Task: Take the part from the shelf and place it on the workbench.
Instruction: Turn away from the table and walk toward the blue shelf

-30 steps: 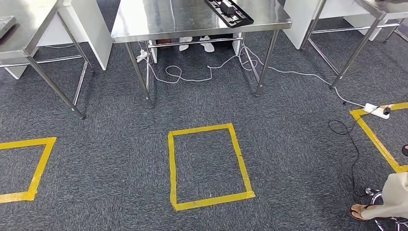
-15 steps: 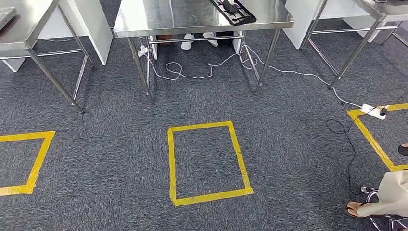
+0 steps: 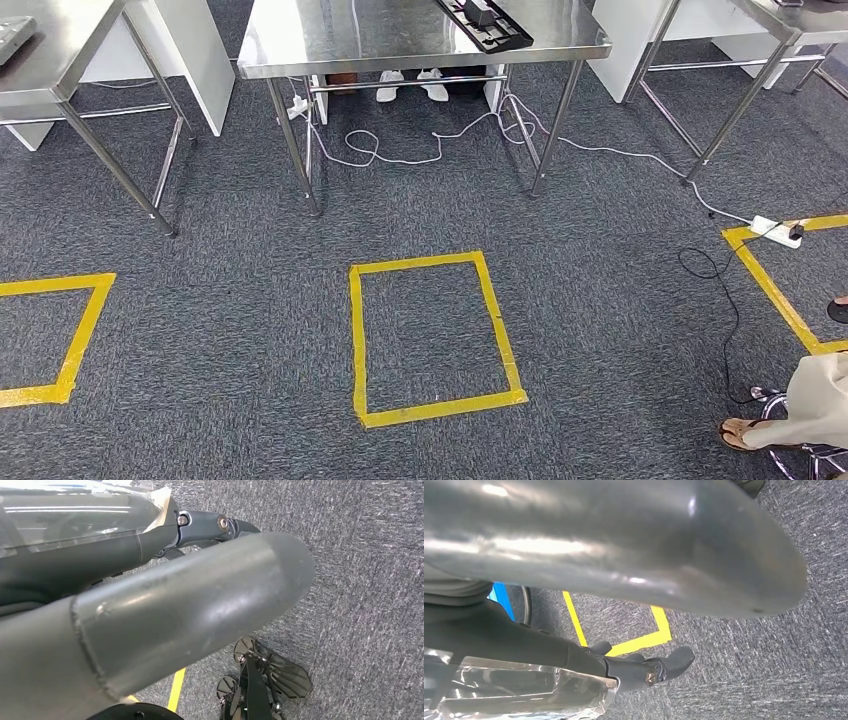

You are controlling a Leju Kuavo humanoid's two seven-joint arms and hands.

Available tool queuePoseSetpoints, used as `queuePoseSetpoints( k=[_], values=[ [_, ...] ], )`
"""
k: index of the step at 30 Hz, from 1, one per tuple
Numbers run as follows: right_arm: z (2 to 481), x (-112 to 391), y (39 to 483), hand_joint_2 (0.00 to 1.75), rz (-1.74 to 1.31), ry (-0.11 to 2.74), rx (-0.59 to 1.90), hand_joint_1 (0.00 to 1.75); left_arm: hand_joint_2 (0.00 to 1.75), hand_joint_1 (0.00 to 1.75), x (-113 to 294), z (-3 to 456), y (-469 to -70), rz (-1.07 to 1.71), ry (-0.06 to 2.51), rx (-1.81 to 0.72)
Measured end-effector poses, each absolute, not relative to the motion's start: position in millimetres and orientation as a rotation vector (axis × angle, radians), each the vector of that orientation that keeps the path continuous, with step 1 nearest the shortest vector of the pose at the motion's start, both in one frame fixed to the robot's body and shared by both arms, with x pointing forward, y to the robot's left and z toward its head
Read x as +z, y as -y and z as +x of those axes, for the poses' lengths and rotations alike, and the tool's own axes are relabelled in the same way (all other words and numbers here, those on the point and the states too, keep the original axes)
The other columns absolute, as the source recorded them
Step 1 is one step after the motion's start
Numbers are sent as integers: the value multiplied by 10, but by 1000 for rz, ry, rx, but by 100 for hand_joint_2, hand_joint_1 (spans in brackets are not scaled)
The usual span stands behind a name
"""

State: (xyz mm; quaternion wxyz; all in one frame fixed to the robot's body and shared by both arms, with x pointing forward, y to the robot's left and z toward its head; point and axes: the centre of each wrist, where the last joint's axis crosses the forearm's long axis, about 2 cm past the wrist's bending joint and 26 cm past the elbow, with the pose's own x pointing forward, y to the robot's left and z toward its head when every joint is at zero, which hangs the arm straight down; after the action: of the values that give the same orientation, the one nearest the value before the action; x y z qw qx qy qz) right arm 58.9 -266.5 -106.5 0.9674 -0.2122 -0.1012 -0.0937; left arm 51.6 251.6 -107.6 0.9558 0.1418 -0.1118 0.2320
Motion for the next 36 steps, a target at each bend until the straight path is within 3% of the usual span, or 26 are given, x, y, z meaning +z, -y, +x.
queuePoseSetpoints(
  k=[36],
  values=[
    [563, -1067, 2620, 0, -403, 169, -300, 0, 0, 0, -1076, 523, -2544, 299, 223, 448]
  ],
)
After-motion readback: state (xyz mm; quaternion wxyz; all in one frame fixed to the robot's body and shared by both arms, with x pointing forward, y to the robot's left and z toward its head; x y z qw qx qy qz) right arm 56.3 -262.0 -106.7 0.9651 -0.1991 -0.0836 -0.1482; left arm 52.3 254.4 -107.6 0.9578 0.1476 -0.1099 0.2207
